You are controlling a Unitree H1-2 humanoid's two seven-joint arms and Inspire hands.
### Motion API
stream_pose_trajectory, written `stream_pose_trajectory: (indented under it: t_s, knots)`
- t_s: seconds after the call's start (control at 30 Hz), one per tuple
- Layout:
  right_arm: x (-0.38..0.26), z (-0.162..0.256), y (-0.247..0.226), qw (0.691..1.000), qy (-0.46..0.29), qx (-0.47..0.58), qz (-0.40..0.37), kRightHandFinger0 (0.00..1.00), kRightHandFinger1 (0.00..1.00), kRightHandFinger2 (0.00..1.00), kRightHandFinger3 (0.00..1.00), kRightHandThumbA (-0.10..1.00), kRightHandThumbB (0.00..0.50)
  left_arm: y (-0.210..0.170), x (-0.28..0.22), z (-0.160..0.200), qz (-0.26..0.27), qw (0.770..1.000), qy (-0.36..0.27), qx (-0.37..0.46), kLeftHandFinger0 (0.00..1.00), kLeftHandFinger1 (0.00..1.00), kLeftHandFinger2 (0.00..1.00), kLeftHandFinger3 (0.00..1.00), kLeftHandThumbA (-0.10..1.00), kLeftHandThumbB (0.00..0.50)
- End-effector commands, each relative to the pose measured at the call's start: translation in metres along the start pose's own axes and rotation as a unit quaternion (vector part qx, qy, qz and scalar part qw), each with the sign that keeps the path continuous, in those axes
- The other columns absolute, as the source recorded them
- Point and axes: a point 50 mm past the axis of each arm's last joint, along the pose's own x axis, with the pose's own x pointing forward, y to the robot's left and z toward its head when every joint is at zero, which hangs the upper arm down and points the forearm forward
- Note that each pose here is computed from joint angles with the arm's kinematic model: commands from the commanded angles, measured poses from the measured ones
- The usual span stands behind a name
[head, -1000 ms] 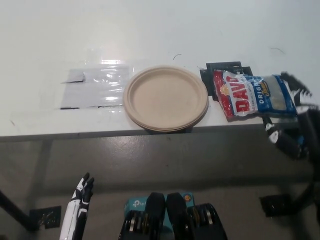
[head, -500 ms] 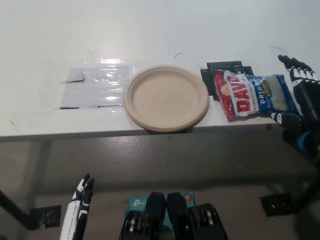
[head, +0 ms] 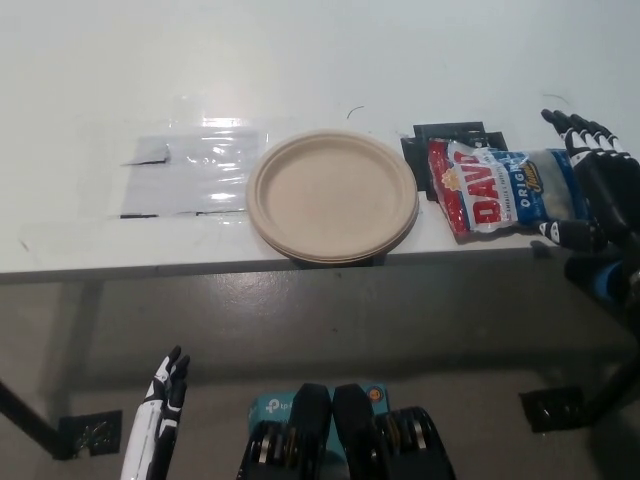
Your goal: The robot picks up a small bag of sunflower seeds on the right hand side and take it to the empty plate on the left hand side then pours some sunflower seeds on to the plate.
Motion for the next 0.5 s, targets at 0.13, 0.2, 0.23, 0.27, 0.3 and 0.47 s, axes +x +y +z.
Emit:
stream_pose_trajectory:
  t_s: [0.13, 0.2, 0.23, 0.27, 0.3, 0.47]
  knots:
    - [0.0196, 0.0065, -0.0221, 1.0, -0.01, -0.01, -0.019, 1.0, 1.0, 1.0, 1.0, 1.0, 0.421, 0.0018, 0.0035, 0.0068, 0.006, 1.0, -0.026, 0.005, 1.0, 1.0, 1.0, 1.0, 1.0, 0.18]
    - [0.0215, 0.0067, -0.0222, 1.0, -0.013, -0.013, -0.02, 1.0, 1.0, 1.0, 1.0, 1.0, 0.419, 0.0022, 0.0039, 0.0068, 0.007, 1.0, -0.027, 0.004, 1.0, 1.0, 1.0, 1.0, 1.0, 0.174]
    - [0.0221, 0.0062, -0.0222, 1.0, -0.013, -0.01, -0.019, 1.0, 1.0, 1.0, 1.0, 1.0, 0.42, 0.0021, 0.0045, 0.0072, 0.007, 1.0, -0.027, 0.005, 1.0, 1.0, 1.0, 1.0, 1.0, 0.174]
    - [0.022, 0.0065, -0.0223, 1.0, -0.012, -0.01, -0.017, 1.0, 1.0, 1.0, 1.0, 1.0, 0.422, 0.002, 0.0047, 0.0075, 0.007, 1.0, -0.027, 0.006, 1.0, 1.0, 1.0, 1.0, 1.0, 0.175]
    - [0.0219, 0.0071, -0.0223, 1.0, -0.011, -0.011, -0.015, 1.0, 1.0, 1.0, 1.0, 1.0, 0.424, 0.002, 0.0047, 0.0077, 0.007, 1.0, -0.026, 0.007, 1.0, 1.0, 1.0, 1.0, 1.0, 0.176]
    - [0.0226, 0.0066, -0.0186, 1.0, -0.01, -0.018, -0.009, 1.0, 1.0, 1.0, 1.0, 1.0, 0.432, 0.0022, 0.0051, 0.0067, 0.007, 1.0, -0.029, 0.006, 1.0, 1.0, 1.0, 1.0, 1.0, 0.171]
